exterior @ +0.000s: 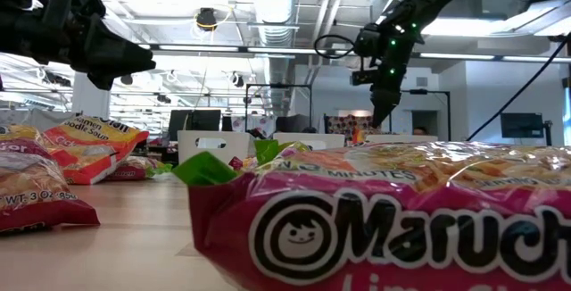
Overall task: Sort Maruchan noodles
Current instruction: Put the red noodle pack into the center white bin
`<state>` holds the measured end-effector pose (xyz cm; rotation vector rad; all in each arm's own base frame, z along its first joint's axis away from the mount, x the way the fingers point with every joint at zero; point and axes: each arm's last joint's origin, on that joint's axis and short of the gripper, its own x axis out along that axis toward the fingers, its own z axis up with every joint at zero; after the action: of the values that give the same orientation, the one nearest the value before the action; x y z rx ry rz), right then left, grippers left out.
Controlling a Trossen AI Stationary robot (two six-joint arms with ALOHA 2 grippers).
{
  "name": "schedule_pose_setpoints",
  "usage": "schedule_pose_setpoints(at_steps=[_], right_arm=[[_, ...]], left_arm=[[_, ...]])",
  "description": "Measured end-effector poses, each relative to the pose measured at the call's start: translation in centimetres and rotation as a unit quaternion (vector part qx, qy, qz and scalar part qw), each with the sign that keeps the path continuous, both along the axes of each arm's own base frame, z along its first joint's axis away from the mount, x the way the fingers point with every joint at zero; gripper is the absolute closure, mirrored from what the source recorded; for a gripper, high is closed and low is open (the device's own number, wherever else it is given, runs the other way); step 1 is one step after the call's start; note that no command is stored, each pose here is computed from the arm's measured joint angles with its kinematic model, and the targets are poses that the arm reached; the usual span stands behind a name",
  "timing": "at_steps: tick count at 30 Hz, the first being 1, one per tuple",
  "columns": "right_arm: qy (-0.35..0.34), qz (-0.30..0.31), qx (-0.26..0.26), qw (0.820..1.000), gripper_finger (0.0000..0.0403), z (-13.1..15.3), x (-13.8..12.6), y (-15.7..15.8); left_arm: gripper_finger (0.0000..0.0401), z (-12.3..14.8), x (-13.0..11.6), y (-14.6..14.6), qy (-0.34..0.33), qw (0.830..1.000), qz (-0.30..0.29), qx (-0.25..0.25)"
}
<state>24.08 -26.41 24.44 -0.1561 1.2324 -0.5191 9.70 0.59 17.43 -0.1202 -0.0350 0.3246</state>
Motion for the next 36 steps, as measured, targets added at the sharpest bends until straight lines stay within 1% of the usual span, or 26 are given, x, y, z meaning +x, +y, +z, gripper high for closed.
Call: schedule_pose_setpoints(at_steps=[5, 10, 12, 15, 21, 23, 26, 28, 33, 36], right_arm=[[0.025, -0.003, -0.03, 0.999, 0.0233, 0.4, 0.7, 0.9], [0.022, 0.011, -0.05, 0.998, 0.0233, 1.6, 1.3, 2.4], [0.022, 0.017, -0.06, 0.998, 0.0233, 2.3, 1.4, 3.2], [0.014, 0.018, -0.081, 0.996, 0.0233, 3.6, 1.6, 4.5], [-0.039, 0.01, -0.091, 0.995, 0.0233, 6.2, 1.5, 7.5], [-0.062, 0.008, -0.093, 0.994, 0.0233, 7.0, 1.6, 8.5], [-0.085, 0.016, -0.094, 0.992, 0.0233, 7.9, 1.7, 10.0], [-0.099, 0.025, -0.095, 0.99, 0.0233, 8.5, 1.9, 11.1], [-0.134, 0.043, -0.089, 0.986, 0.0233, 9.5, 2.3, 13.6], [-0.147, 0.053, -0.089, 0.984, 0.0232, 9.9, 2.5, 15.0]], left_arm=[[0.0271, -0.3, 0.0, 0.0, 0.019, 1.0, -0.001, 0.015], [0.0271, -0.3, 0.0, 0.0, 0.019, 1.0, -0.001, 0.015], [0.0271, -0.2, 0.0, 0.0, 0.016, 1.0, 0.0, 0.015], [0.0271, 0.5, 0.0, 0.0, -0.007, 1.0, -0.005, 0.022], [0.0271, 4.2, -0.8, -0.2, -0.07, 0.993, -0.04, 0.084], [0.0271, 5.4, -1.1, -0.3, -0.1, 0.987, -0.053, 0.117], [0.0271, 6.5, -1.5, -0.5, -0.131, 0.974, -0.068, 0.171], [0.0271, 7.0, -1.7, -0.5, -0.142, 0.969, -0.061, 0.19], [0.0271, 8.1, -2.1, -0.4, -0.15, 0.965, -0.04, 0.211], [0.0267, 8.5, -2.3, -0.4, -0.162, 0.957, -0.027, 0.241]])
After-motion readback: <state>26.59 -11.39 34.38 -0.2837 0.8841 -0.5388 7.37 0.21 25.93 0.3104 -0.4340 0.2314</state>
